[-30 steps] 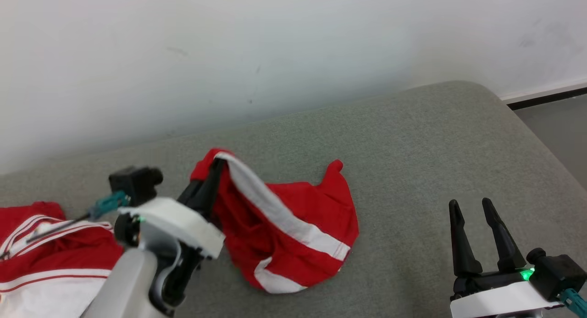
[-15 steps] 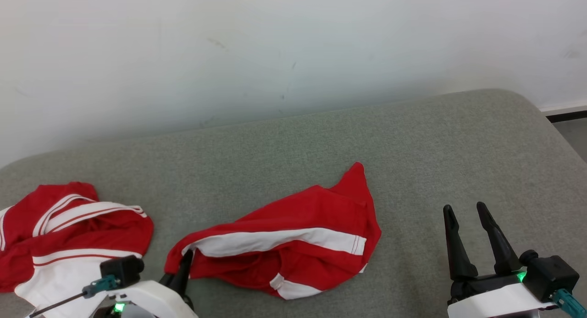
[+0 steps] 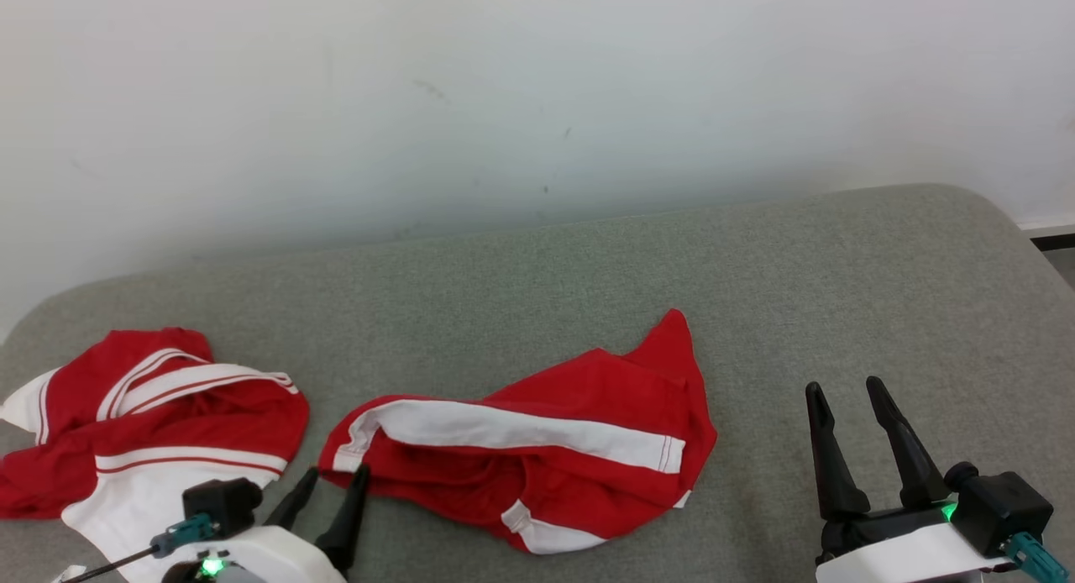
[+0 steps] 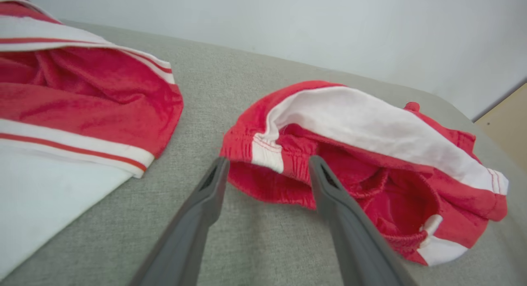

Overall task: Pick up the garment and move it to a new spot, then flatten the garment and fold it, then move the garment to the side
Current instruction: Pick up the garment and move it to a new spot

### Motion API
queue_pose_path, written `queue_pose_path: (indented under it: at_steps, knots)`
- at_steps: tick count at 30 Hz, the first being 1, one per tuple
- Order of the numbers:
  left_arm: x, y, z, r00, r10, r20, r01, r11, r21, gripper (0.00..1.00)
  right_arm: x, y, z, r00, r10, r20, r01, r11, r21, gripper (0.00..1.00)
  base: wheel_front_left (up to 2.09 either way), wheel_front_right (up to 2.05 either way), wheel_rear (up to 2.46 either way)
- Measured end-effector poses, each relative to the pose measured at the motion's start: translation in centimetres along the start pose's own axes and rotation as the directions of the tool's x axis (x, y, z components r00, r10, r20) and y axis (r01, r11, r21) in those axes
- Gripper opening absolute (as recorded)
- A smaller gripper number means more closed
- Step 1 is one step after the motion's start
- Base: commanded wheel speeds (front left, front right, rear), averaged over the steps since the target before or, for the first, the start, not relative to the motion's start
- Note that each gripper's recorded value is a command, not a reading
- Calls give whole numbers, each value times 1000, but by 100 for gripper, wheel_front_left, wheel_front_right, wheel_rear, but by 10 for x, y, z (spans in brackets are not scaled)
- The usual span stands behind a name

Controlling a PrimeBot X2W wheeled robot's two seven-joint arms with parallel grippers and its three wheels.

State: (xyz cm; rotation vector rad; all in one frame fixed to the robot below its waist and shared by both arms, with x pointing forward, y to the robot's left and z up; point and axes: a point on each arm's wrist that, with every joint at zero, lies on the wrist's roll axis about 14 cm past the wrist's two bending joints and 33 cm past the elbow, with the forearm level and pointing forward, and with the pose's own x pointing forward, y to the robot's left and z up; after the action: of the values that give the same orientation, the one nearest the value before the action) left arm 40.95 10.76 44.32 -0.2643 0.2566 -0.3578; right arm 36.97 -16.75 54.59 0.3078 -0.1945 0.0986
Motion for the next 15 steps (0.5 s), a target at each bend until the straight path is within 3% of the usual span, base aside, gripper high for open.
queue_pose_path:
  at_steps: [8,15]
  knots:
    - [-12,15,33,993,47,112,-54,996,64,100,-4,2,-1,1000,5,-3,-5,1000,2,100,0,0,0]
    - [-30,14,73,958,96,269,-128,986,105,100,-6,7,-1,1000,21,-3,-21,1000,3,100,0,0,0]
